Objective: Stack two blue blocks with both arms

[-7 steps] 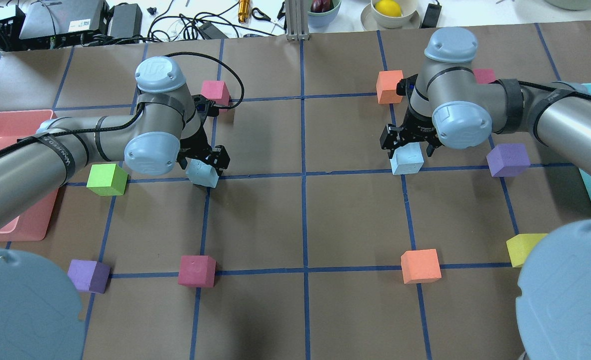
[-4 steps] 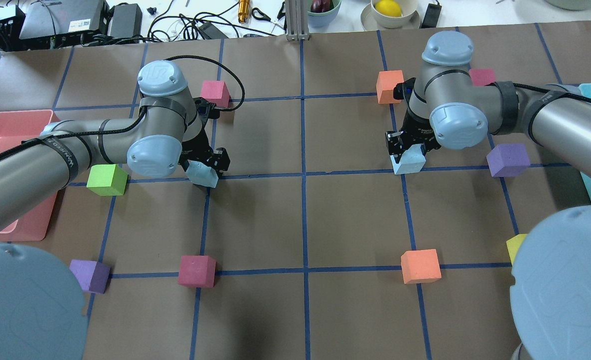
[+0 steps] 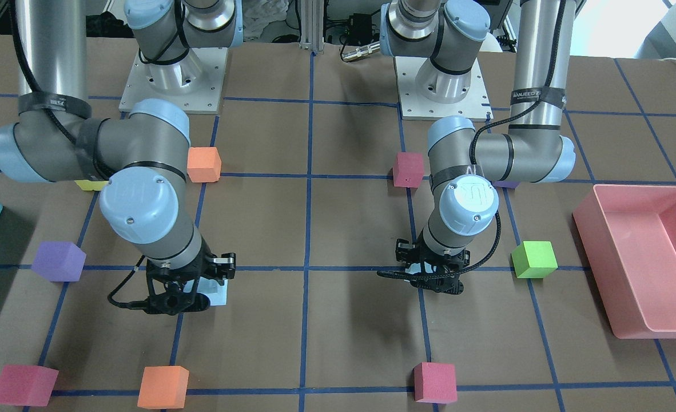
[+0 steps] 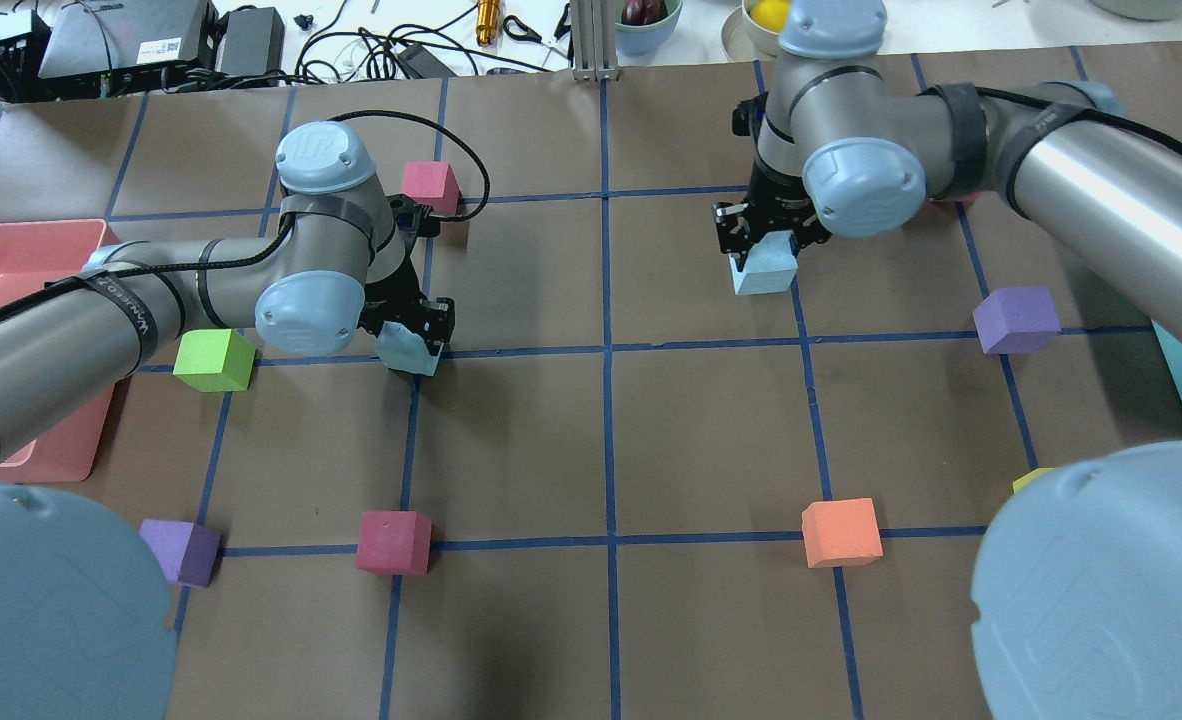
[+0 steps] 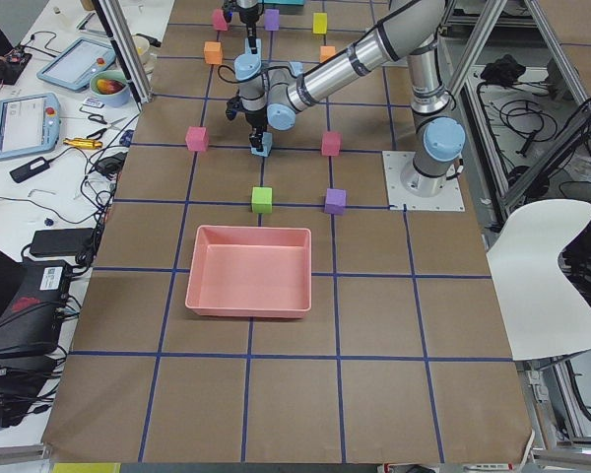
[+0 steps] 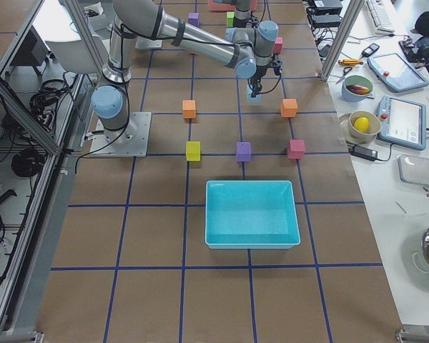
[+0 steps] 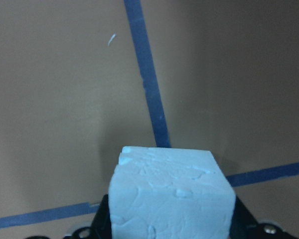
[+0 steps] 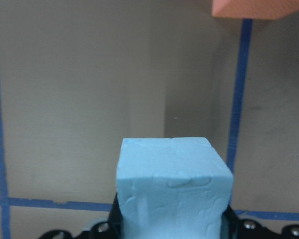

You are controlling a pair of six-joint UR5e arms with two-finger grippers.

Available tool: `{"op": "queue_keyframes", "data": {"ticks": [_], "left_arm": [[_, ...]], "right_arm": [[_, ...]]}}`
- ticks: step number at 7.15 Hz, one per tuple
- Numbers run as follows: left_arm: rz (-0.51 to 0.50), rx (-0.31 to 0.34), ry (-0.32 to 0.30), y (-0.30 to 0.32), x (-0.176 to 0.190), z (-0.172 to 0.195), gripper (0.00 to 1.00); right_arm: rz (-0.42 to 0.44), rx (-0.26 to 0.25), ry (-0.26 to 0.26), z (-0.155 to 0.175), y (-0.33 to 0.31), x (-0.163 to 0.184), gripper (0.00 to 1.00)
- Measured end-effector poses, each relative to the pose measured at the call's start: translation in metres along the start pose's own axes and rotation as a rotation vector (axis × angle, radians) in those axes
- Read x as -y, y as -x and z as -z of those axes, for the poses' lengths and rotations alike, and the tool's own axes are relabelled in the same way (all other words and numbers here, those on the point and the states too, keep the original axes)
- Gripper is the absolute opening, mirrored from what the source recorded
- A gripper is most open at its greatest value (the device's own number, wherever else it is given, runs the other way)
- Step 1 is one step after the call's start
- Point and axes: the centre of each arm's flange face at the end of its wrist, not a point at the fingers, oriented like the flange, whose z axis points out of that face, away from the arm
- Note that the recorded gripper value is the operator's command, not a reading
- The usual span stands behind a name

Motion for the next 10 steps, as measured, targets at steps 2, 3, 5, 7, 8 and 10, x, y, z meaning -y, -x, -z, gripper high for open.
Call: {"op": "queue_keyframes", "data": {"ticks": [2, 3, 5, 7, 8, 10], "left_arm": [[0.013, 0.001, -0.013, 0.0, 0.002, 0.005, 0.0], [0.012, 0.001, -0.022, 0.001, 0.003, 0.01, 0.0], [0.011, 0.003, -0.036, 0.001, 0.004, 0.019, 0.0], [0.012, 0.01, -0.058, 0.003, 0.009, 0.032, 0.0], [0.014, 0.012, -0.068, 0.003, 0.014, 0.038, 0.0], [0.018, 0.015, -0.084, 0.005, 0.026, 0.051, 0.0]], "right_arm": [[-0.025, 0.017, -0.009, -0.009, 0.066, 0.027, 0.0], [-0.029, 0.022, -0.006, -0.019, 0.091, 0.035, 0.0], [-0.017, 0.039, 0.004, -0.037, 0.121, 0.039, 0.0], [-0.013, 0.072, 0.017, -0.046, 0.13, 0.04, 0.0], [-0.013, 0.076, 0.023, -0.05, 0.131, 0.04, 0.0], [-0.018, 0.076, 0.031, -0.056, 0.131, 0.041, 0.51]]}}
